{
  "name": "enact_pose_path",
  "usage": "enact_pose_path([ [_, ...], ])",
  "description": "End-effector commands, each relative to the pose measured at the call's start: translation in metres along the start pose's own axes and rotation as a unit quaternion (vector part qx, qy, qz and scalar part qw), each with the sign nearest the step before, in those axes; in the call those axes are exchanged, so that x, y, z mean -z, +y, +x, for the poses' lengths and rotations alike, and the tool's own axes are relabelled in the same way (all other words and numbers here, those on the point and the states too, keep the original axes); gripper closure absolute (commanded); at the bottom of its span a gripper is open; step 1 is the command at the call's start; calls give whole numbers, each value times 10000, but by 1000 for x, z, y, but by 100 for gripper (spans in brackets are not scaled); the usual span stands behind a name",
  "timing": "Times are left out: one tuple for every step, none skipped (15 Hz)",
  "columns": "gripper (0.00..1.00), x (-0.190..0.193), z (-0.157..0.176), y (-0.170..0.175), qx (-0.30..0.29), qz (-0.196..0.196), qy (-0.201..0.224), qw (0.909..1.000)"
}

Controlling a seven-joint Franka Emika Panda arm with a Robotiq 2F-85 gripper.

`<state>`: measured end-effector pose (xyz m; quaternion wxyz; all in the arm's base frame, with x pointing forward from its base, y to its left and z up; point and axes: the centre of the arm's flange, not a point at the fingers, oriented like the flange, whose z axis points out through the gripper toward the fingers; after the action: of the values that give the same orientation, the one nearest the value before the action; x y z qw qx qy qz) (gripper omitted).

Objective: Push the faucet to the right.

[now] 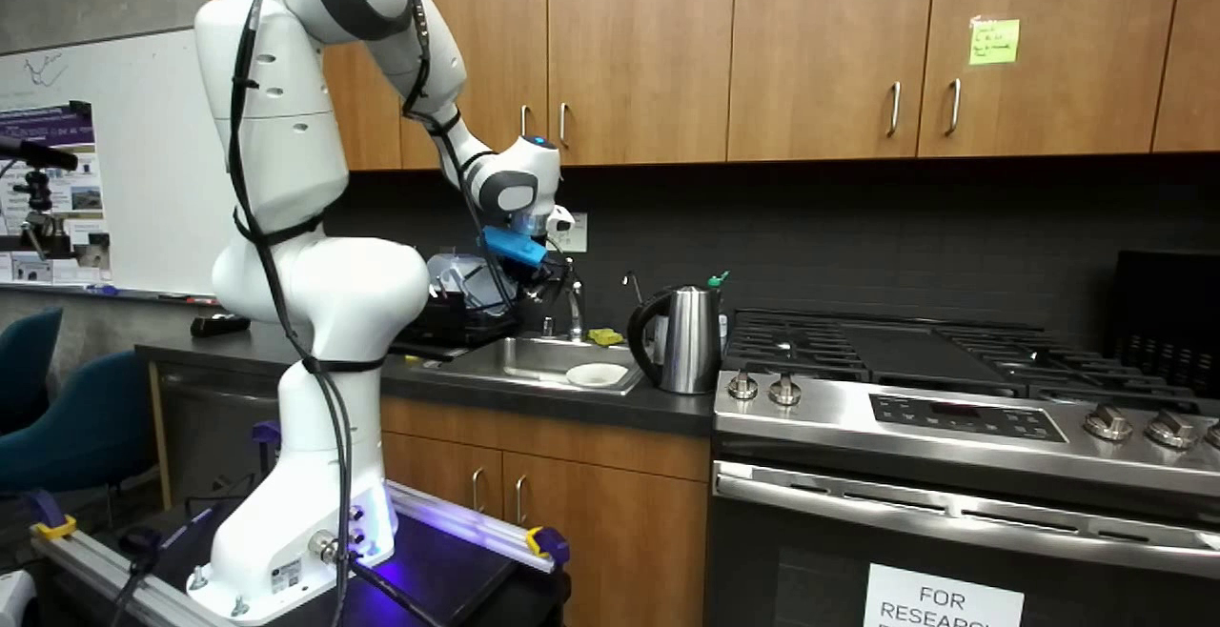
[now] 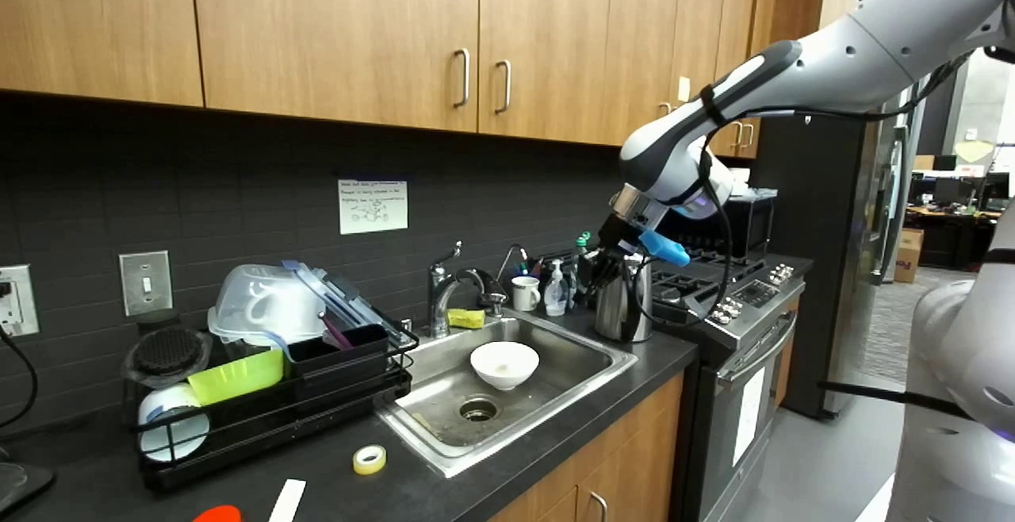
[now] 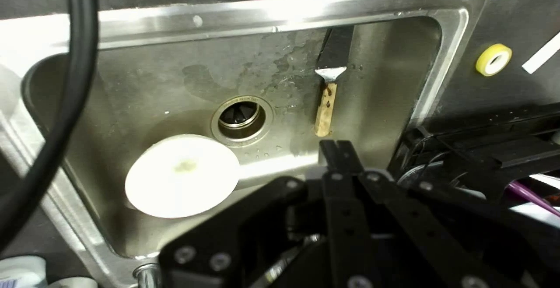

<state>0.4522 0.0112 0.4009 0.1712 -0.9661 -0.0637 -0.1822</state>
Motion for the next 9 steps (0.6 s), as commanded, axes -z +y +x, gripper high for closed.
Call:
enact_pose_path([
  [100,-16,27,15,68,-55,-194,9998],
  [100,-20,31,18,87,-59,-226,9997],
  [100,-24,34,21,103,-66,-254,9996],
  [100,-28,37,22,116,-72,-285,9995],
  [100,-32,40,24,133,-77,-317,9994],
  [100,-36,44,26,152,-70,-341,9993],
  [100,-39,48,27,157,-68,-368,9992],
  [100,-42,52,28,173,-70,-384,9991],
  [100,-45,57,29,181,-73,-393,9990],
])
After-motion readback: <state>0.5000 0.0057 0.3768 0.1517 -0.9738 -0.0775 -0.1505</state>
